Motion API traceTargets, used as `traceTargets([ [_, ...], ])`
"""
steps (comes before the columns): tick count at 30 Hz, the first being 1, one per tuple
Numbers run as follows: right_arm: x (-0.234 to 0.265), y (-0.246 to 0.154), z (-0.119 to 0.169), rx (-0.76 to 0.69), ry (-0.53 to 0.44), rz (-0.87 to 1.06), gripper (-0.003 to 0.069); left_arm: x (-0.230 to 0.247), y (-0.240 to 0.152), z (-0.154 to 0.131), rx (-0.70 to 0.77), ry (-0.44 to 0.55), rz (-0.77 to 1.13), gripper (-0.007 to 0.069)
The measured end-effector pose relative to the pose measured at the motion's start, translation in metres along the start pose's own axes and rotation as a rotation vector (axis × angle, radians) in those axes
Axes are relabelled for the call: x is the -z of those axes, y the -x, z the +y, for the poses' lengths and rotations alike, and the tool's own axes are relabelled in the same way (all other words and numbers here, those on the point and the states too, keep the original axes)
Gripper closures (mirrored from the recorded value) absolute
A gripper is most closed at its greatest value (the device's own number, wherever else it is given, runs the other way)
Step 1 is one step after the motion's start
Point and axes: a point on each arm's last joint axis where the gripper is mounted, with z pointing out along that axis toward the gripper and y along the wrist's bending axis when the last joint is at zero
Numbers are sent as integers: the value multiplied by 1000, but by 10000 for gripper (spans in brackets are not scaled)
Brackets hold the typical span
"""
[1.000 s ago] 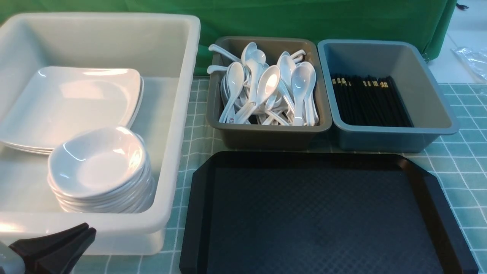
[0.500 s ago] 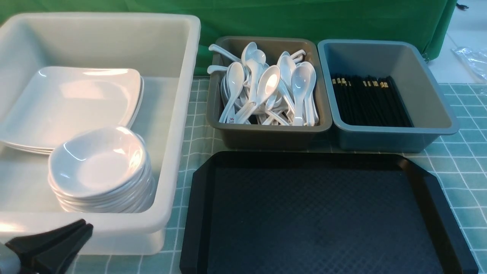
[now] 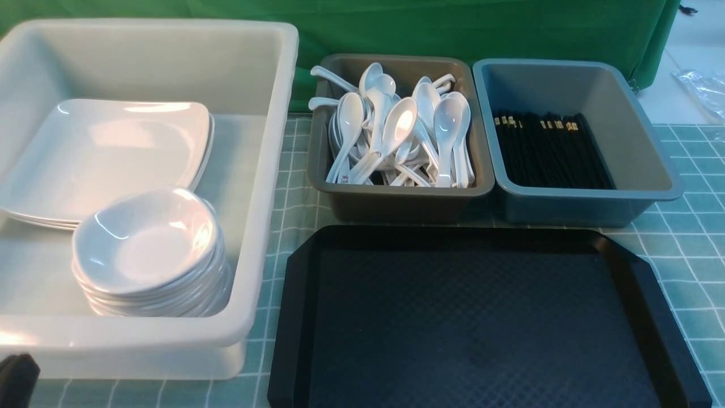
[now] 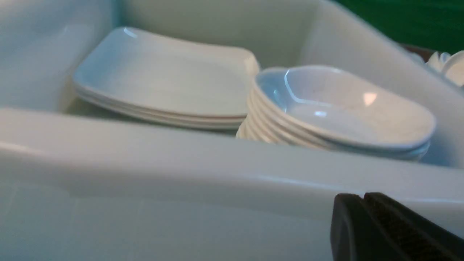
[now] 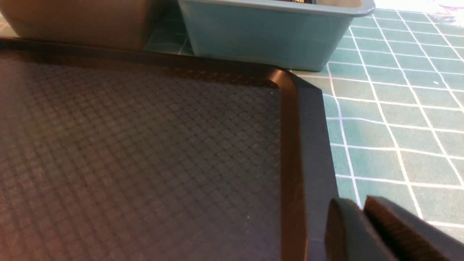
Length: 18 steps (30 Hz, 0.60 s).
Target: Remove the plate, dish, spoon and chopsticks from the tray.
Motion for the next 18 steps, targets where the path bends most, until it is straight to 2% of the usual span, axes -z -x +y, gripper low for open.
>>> traceTargets([
  [18, 0, 0, 0, 0, 0, 0, 515, 0, -2, 0, -10, 6, 18, 614],
])
